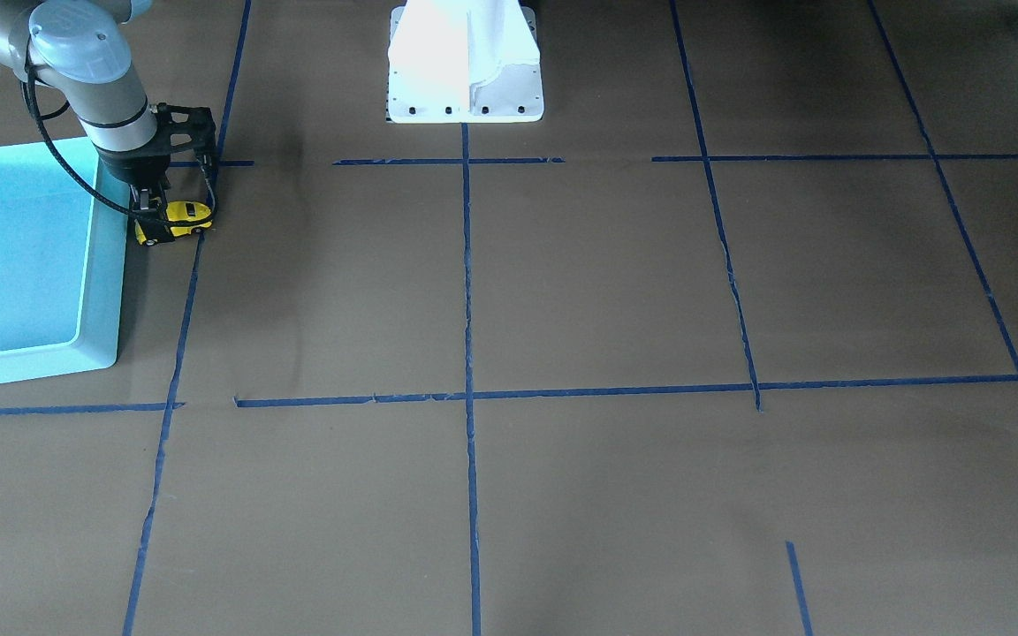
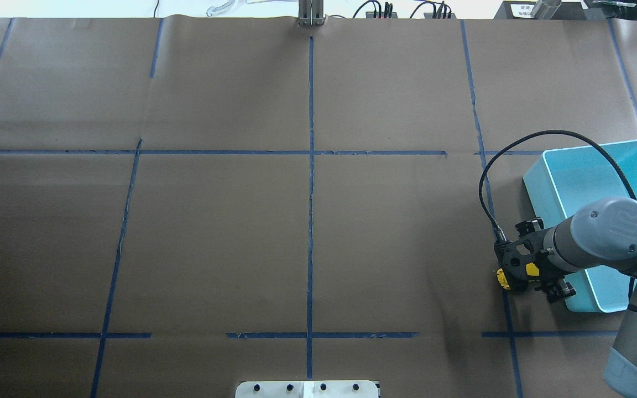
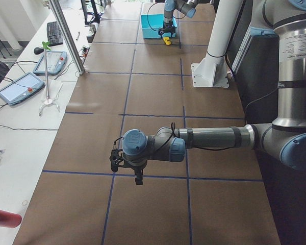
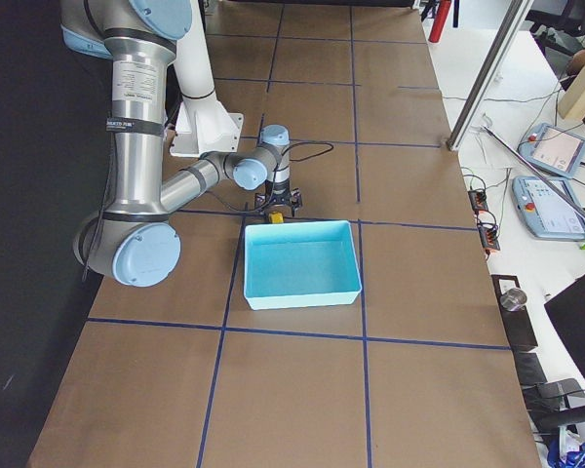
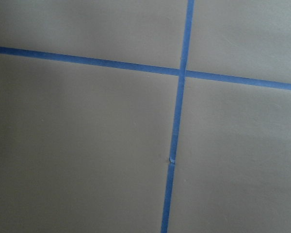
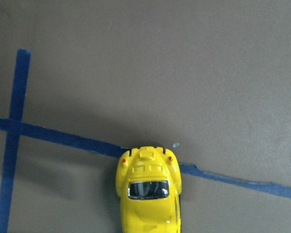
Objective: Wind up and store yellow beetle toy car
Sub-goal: 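Close the right gripper on the yellow car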
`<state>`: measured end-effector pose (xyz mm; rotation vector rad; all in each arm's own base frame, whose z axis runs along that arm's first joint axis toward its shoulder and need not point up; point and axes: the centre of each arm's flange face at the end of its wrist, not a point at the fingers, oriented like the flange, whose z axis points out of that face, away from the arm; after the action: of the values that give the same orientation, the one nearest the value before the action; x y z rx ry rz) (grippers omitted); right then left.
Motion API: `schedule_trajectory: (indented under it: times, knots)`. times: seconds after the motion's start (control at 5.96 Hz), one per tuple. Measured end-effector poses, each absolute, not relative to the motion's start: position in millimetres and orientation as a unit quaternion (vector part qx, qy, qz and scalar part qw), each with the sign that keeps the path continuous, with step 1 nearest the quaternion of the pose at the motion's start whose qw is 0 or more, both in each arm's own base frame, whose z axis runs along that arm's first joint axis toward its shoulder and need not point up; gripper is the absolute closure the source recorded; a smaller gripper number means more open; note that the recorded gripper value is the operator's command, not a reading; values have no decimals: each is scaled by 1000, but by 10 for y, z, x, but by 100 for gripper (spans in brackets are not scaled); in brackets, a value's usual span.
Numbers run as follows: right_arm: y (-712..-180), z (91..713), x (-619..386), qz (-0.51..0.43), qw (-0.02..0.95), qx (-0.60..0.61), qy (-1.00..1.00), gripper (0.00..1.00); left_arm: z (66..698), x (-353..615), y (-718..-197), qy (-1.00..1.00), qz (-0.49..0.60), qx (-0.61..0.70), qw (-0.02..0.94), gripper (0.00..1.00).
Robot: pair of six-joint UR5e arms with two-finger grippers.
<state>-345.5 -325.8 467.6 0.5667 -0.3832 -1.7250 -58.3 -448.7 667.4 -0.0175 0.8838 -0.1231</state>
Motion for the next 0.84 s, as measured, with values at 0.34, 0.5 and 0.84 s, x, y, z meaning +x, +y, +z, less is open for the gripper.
schedule_trajectory:
  times: [0.34,0.5,0.84]
  knots:
    - [-3223,4731,-3510,-750,596,240,-160,0,6699,-580,-4482,430,-61,-11,901,0]
    - [-3217,4763,-3538,-751,595,237,-159,3,6705,-578,-4481,430,-61,-12,901,0]
    - [-3226,4845,-3577,-753,596,229,-160,31,6708,-578,-4482,430,-61,-12,901,0]
